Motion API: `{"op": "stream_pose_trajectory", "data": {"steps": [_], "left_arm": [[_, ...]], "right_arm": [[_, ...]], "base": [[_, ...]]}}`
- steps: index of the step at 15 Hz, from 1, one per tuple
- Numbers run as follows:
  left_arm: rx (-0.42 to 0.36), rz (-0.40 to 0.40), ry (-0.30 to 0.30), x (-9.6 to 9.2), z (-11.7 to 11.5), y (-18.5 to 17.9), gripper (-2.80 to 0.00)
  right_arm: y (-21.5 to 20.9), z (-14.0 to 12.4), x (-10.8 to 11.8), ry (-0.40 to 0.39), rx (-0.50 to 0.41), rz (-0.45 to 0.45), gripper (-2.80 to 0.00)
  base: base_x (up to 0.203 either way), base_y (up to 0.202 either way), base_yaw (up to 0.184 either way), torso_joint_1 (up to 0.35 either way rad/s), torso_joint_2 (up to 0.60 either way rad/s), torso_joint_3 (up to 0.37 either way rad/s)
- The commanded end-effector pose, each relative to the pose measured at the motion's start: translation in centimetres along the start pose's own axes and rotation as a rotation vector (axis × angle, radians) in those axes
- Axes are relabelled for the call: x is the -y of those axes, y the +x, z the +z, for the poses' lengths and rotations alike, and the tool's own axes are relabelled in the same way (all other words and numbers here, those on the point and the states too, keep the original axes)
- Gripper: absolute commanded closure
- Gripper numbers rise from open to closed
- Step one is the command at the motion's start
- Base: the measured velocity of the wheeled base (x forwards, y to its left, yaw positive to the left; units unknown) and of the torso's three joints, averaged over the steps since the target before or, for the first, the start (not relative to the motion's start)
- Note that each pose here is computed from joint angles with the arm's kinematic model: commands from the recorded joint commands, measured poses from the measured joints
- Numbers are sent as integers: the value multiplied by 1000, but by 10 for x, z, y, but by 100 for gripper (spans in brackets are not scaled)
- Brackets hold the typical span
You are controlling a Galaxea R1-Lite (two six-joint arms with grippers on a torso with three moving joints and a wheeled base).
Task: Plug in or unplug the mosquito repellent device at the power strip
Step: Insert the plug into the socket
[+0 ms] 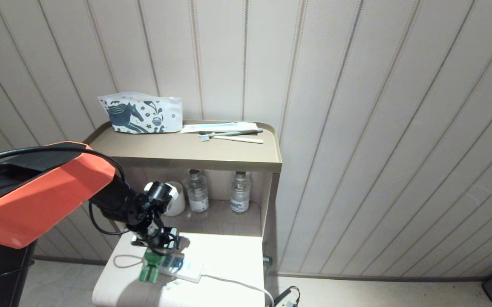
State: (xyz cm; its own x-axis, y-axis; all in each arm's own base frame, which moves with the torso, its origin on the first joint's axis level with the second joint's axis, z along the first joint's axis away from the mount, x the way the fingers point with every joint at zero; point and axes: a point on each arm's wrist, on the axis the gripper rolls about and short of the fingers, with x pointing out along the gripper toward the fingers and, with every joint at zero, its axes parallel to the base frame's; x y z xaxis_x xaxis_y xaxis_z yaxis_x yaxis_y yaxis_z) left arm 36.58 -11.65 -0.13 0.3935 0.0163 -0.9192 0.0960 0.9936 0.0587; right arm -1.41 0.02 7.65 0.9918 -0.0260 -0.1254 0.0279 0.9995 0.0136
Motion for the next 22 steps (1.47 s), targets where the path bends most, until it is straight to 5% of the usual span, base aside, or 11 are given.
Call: {"op": "stream_pose_trajectory", "data": {"steps": [1,5,13,22], "left_arm": [[60,-8,49,-1,-3,-1,-280],[97,-12,76,-3,-6,-13,-280],[27,21,73,-12,-40,-22,-280],[179,42,74,0,-50,-2,-280]], "right_arm": [[0,0,0,0,-2,-1,0],[0,0,0,1,-2,0,0],[0,0,0,1,-2,-1,0],[0,0,0,0,-2,0,0]], "base": [[0,0,0,0,0,0],[0,0,0,0,0,0],[0,0,0,0,0,0],[0,0,0,0,0,0]]}}
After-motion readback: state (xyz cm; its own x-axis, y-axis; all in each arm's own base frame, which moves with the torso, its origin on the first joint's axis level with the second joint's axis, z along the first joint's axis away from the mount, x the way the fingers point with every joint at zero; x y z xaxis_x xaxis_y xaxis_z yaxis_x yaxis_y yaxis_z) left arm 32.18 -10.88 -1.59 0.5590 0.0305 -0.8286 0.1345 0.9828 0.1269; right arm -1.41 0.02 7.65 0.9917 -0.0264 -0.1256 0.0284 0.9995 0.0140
